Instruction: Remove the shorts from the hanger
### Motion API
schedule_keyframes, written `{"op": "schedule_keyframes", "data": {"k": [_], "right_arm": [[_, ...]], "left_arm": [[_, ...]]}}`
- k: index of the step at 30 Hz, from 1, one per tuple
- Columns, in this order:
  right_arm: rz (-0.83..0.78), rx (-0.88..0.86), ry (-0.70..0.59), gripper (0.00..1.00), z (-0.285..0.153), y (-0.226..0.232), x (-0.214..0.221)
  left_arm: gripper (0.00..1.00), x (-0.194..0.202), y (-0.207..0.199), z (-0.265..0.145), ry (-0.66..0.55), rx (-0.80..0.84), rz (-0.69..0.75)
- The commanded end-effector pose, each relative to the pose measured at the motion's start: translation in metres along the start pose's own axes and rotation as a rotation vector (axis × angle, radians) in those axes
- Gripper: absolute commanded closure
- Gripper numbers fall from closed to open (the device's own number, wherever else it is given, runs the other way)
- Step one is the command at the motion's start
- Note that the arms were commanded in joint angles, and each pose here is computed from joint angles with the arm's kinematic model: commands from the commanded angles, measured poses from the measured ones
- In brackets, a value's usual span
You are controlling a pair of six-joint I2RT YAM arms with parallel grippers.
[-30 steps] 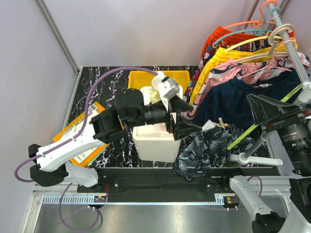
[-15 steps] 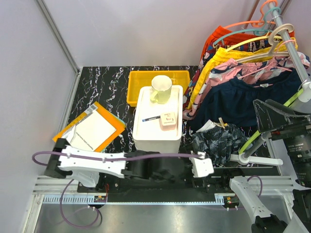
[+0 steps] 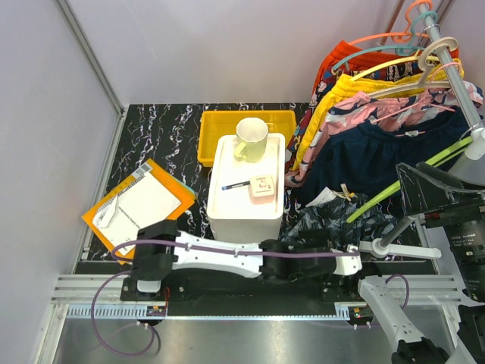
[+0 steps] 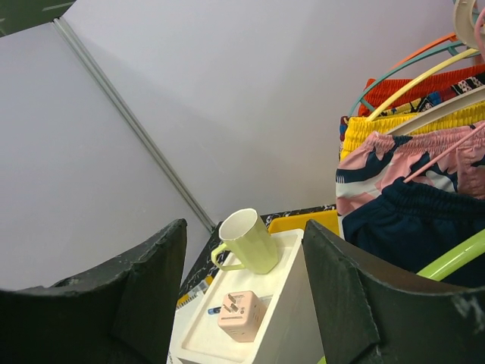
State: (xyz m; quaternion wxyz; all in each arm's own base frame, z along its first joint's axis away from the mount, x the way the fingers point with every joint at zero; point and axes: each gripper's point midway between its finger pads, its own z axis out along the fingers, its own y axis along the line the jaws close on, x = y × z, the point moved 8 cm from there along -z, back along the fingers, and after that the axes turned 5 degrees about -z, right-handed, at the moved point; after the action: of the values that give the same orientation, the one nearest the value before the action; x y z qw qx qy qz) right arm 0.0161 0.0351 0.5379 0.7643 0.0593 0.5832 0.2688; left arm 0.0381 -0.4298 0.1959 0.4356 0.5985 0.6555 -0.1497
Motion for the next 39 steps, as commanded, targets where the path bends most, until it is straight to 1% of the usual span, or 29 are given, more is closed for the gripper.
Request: {"op": "schedule_keyframes", "data": {"k": [1, 2, 9, 16, 20, 22, 26, 27, 29, 30, 32, 33, 34, 35, 39], "right_arm": [[-0.024, 0.008, -0.01, 0.3, -0.002, -0.002, 0.0], [-0.026, 0.012, -0.012, 0.29, -0.003, -0.003, 0.0], [-0.036, 0.018, -0.011, 0.29, -0.003, -0.004, 0.001], [-0.037, 0.014, 0.006, 0.28, 0.0, -0.005, 0.004], [-0.038, 0.025, 0.007, 0.28, 0.0, -0.007, 0.007], [-0.039, 0.018, 0.013, 0.28, 0.0, -0.007, 0.007], [-0.04, 0.02, 0.005, 0.27, -0.002, -0.007, 0.007], [-0.04, 0.02, 0.005, 0.27, -0.002, -0.007, 0.007], [-0.041, 0.016, 0.009, 0.27, -0.001, -0.007, 0.007], [-0.042, 0.017, 0.011, 0.27, -0.001, -0.007, 0.007], [-0.046, 0.02, 0.007, 0.27, -0.002, -0.007, 0.006], [-0.045, 0.022, 0.004, 0.27, -0.002, -0.007, 0.006], [-0.045, 0.022, 0.001, 0.27, -0.004, -0.007, 0.006], [-0.04, 0.025, 0.003, 0.27, -0.003, -0.007, 0.007], [-0.048, 0.035, 0.0, 0.27, -0.004, -0.009, 0.007]], "left_arm": [[0.01, -0.016, 0.018, 0.02, 0.005, -0.041, -0.026], [0.01, -0.017, 0.019, 0.023, 0.01, -0.045, -0.028], [0.01, 0.013, 0.02, 0.063, 0.117, -0.076, -0.006], [0.01, 0.031, 0.032, 0.09, 0.175, -0.135, -0.031], [0.01, 0.052, 0.034, 0.105, 0.228, -0.137, -0.046], [0.03, 0.06, 0.035, 0.109, 0.248, -0.126, -0.075], [0.24, 0.067, 0.036, 0.114, 0.26, -0.115, -0.133], [0.42, 0.067, 0.036, 0.115, 0.26, -0.111, -0.145], [0.59, 0.063, 0.034, 0.112, 0.251, -0.108, -0.165], [0.7, 0.064, 0.032, 0.109, 0.249, -0.097, -0.178], [0.83, 0.054, 0.034, 0.101, 0.213, -0.103, -0.207], [0.95, 0.054, 0.033, 0.097, 0.205, -0.117, -0.205], [0.99, 0.052, 0.033, 0.093, 0.192, -0.125, -0.207], [1.0, 0.042, 0.035, 0.084, 0.163, -0.131, -0.217], [1.0, 0.021, 0.031, 0.055, 0.084, -0.112, -0.23]]}}
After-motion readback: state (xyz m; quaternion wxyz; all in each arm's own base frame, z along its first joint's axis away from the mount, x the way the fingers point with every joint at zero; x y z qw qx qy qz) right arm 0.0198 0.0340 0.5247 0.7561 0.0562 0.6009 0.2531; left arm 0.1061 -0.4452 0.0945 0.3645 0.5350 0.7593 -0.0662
